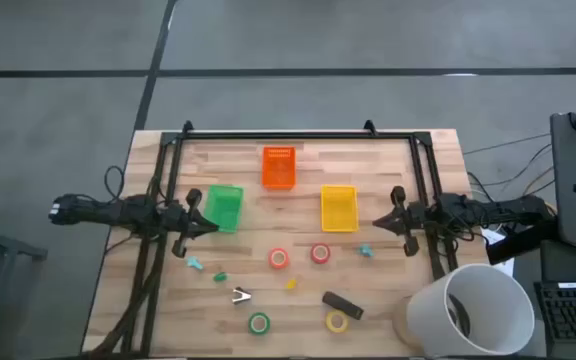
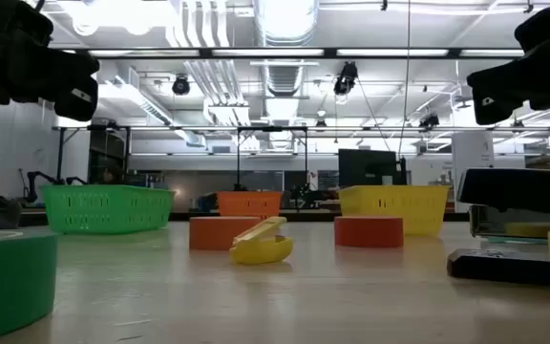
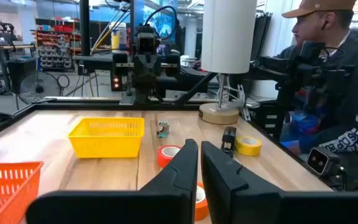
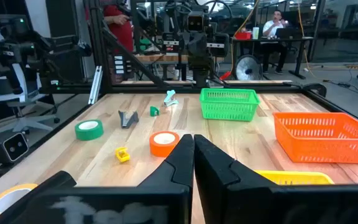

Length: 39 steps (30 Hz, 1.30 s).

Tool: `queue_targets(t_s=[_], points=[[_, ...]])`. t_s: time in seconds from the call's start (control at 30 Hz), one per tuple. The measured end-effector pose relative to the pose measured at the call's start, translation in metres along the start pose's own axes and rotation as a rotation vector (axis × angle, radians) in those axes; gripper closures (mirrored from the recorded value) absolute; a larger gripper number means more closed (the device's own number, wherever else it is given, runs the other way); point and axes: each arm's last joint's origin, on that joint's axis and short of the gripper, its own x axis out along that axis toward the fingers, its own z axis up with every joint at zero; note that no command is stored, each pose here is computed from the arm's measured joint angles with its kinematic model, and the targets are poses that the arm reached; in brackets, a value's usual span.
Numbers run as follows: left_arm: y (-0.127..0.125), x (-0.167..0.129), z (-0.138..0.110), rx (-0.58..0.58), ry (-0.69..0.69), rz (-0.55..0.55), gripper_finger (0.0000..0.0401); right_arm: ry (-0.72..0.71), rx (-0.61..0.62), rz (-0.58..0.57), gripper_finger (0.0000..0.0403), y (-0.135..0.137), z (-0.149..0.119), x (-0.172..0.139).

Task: Pick and place Stapler, Stapler remover, tape

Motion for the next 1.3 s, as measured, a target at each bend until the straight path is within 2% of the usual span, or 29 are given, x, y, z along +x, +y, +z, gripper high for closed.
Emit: queue_targets(t_s=[1.03,1.2,1.3], points=[[0.0,0.0,0.0,0.0,0.0,0.0,0.0378,-0.001,0.001,-0.002,0.0394,-0.0001,0.0,0.0],[0.0,0.0,0.0,0.0,0.0,0.0,0.0378,-0.035,0.002,-0.132,0.0394,-0.0038,0.0028,-0.0003],[0.0,0.0,0.0,0.0,0.0,0.0,0.0378,-0.039,0.005,-0.155,0.0394,-0.0044,0.003,-0.0004]])
